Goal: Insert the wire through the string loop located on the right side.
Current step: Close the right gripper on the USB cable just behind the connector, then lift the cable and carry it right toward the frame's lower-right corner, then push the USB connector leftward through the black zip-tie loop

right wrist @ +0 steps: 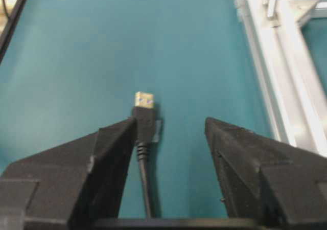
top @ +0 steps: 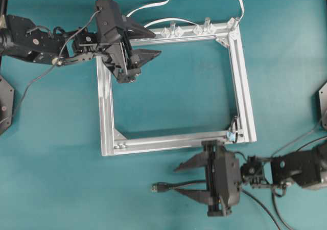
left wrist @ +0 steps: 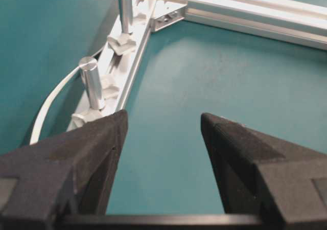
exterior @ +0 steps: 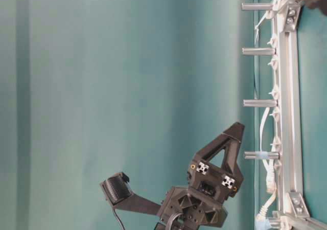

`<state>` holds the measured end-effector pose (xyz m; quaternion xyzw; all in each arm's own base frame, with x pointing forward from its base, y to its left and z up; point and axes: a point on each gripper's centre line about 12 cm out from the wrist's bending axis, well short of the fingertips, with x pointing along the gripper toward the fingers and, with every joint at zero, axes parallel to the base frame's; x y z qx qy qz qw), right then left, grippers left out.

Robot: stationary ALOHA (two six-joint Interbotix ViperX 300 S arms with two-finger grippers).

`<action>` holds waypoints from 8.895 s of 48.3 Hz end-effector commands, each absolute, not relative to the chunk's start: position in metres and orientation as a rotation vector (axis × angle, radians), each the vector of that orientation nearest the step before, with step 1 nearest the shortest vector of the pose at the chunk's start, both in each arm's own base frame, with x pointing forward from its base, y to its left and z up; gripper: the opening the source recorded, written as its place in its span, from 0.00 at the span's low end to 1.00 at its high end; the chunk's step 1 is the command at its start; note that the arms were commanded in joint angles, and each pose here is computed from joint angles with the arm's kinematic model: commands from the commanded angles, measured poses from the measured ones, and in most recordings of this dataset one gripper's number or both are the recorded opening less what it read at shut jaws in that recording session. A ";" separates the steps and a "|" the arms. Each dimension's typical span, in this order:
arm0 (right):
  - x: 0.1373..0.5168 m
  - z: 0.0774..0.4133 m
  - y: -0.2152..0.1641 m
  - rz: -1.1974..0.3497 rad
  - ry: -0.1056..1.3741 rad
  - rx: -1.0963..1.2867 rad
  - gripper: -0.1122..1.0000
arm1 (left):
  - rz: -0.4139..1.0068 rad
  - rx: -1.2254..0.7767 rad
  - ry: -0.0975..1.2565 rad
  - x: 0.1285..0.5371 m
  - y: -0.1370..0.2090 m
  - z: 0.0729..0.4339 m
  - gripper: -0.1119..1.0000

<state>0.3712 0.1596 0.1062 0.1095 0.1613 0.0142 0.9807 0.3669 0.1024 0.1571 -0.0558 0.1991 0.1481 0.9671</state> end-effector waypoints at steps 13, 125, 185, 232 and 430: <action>0.377 0.111 0.168 0.037 0.300 0.214 0.71 | 0.290 -0.107 0.363 0.369 0.100 0.171 0.68; 0.380 0.095 0.154 0.049 0.477 0.182 0.21 | 0.263 -0.106 0.395 0.372 0.089 0.164 0.68; 0.381 0.137 0.142 0.103 0.514 0.167 0.21 | 0.262 -0.105 0.384 0.372 0.090 0.168 0.67; 0.262 0.137 0.103 0.160 0.653 0.153 0.21 | 0.264 -0.112 0.369 0.377 0.091 0.173 0.67; 0.222 0.141 0.037 0.045 0.612 0.124 0.21 | 0.258 -0.112 0.414 0.381 0.090 0.175 0.65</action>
